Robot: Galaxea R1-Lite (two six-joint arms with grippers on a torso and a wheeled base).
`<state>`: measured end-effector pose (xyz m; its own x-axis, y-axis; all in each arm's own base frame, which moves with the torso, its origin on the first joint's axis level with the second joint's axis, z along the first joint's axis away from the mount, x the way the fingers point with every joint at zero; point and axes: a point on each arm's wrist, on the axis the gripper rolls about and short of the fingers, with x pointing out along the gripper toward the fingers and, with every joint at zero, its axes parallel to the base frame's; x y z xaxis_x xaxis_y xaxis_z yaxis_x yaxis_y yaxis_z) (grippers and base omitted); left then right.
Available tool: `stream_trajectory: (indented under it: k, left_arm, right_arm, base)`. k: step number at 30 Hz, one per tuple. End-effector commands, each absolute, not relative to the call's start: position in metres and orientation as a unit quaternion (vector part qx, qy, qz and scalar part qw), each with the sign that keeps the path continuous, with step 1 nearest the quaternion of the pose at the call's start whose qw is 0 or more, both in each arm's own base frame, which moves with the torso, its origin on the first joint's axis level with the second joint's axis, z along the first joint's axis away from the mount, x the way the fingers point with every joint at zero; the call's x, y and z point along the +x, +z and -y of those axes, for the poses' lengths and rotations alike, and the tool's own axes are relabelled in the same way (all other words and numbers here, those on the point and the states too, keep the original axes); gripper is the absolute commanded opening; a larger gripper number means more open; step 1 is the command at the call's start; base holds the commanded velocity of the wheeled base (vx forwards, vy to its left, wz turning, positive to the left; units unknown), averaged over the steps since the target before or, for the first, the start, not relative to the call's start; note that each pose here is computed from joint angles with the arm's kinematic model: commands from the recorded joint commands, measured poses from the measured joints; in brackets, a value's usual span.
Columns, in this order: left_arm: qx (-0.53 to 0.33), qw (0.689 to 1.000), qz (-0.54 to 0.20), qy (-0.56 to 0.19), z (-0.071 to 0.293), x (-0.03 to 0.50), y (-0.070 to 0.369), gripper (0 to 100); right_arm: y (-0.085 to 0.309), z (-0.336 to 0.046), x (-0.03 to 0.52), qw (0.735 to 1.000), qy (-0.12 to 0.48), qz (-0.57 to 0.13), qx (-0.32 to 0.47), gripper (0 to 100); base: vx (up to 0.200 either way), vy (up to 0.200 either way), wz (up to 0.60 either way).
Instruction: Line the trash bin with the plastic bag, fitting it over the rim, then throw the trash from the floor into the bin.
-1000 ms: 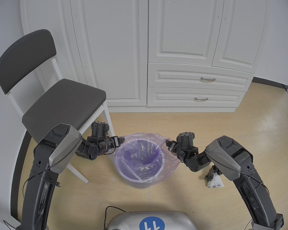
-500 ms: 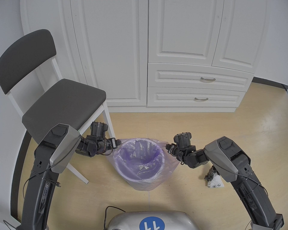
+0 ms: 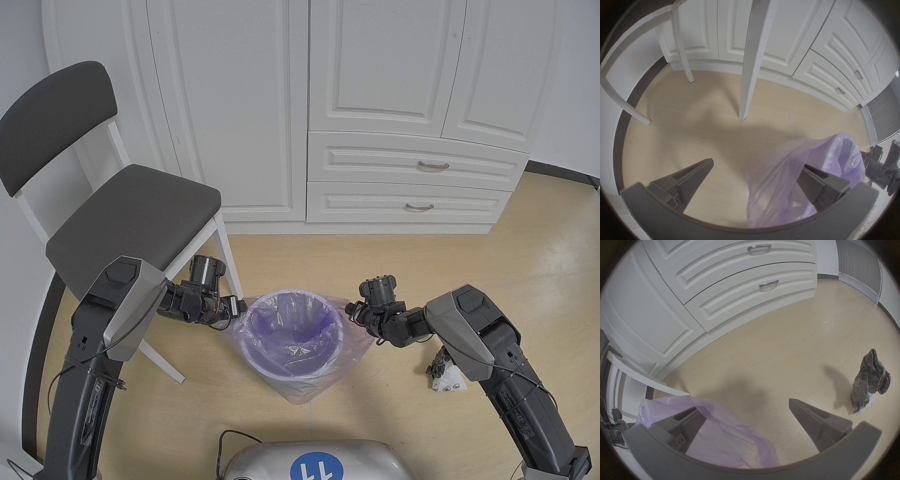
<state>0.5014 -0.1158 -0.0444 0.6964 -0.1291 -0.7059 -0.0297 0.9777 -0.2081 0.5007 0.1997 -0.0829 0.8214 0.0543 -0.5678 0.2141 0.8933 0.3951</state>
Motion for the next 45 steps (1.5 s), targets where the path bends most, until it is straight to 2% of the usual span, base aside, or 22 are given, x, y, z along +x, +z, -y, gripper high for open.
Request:
stream_trajectory:
  k: [1, 13, 16, 21, 29, 38, 45]
  left_arm:
    - [-0.091, 0.914, -0.394, -0.028, 0.114, 0.499, -0.032, 100]
    - [-0.055, 0.92, -0.389, -0.022, 0.116, 0.489, -0.014, 100]
    - [-0.041, 0.923, -0.382, -0.009, 0.118, 0.487, -0.011, 100]
    - [-0.033, 0.922, -0.385, -0.009, 0.117, 0.48, -0.003, 100]
    - [0.015, 0.912, -0.41, -0.028, 0.104, 0.464, 0.0, 100]
    - [0.035, 0.896, -0.438, -0.064, 0.088, 0.456, -0.013, 100]
    - [0.058, 0.881, -0.463, -0.077, 0.092, 0.46, -0.052, 100]
  right_arm:
    - [-0.08, -0.204, 0.498, 0.926, -0.042, -0.297, 0.229, 100]
    - [-0.04, -0.205, 0.485, 0.929, -0.042, -0.285, 0.231, 100]
    - [-0.031, -0.199, 0.475, 0.93, -0.037, -0.3, 0.208, 100]
    - [-0.04, -0.186, 0.46, 0.933, -0.011, -0.33, 0.141, 100]
    - [-0.055, -0.179, 0.439, 0.917, 0.038, -0.386, 0.092, 100]
    - [-0.054, -0.175, 0.44, 0.904, 0.071, -0.407, 0.11, 100]
    - [-0.05, -0.164, 0.459, 0.881, 0.076, -0.452, 0.119, 100]
  base:
    - [0.0, 0.0, 0.0]
    - [0.0, 0.0, 0.0]
    - [0.0, 0.0, 0.0]
    - [0.0, 0.0, 0.0]
    - [0.0, 0.0, 0.0]
    - [0.0, 0.0, 0.0]
    - [0.0, 0.0, 0.0]
